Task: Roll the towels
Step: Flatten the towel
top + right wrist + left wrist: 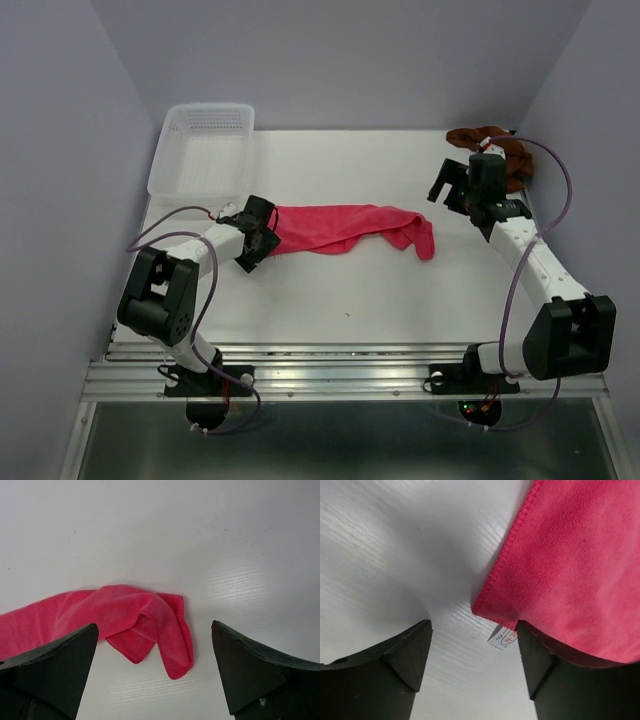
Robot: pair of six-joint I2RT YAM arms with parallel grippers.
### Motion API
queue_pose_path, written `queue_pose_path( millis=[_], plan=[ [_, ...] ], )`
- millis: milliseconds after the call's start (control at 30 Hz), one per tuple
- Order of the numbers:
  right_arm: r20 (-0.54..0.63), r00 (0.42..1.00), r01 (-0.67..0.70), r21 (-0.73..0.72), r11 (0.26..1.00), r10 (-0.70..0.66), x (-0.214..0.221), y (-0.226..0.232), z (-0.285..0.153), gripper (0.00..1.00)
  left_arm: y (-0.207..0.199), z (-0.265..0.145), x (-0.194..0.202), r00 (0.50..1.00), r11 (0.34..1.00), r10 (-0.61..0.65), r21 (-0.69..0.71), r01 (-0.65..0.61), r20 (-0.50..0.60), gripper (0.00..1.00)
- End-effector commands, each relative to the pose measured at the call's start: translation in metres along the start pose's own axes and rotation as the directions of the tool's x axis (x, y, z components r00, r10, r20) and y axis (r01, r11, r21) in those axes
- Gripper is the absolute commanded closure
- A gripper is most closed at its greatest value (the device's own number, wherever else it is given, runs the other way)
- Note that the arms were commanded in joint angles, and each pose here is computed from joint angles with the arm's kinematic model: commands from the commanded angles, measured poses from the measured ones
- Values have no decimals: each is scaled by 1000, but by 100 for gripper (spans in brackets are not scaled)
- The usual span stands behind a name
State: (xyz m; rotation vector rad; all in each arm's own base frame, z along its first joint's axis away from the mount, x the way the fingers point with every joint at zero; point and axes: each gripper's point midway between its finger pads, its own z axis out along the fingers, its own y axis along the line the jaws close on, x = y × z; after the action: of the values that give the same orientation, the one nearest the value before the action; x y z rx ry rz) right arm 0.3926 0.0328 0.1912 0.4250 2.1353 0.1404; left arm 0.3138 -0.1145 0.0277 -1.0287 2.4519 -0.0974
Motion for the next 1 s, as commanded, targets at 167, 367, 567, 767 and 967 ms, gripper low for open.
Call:
queue_pose_path(
  millis=[167,367,567,767,967],
  plan=[
    [42,999,-10,-26,1000,11,-11,7,2,0,-2,16,-12,999,1000,-31,-2,31,37,37],
    [50,999,-11,-7,1000,11,-11,3,1,0,1,26,-3,1000,1000,-6,-7,6,10,46],
    [58,998,-18,17,1000,17,-12,-1,0,0,3,30,7,1000,1000,9,-4,-9,-27,100],
    [15,999,-31,70,997,30,2,-12,-1,0,2,22,5,999,1000,21,21,-20,-24,100],
    [-95,994,-33,162,986,49,36,-33,-7,0,-10,-7,-12,999,994,30,107,-33,27,100]
  ],
)
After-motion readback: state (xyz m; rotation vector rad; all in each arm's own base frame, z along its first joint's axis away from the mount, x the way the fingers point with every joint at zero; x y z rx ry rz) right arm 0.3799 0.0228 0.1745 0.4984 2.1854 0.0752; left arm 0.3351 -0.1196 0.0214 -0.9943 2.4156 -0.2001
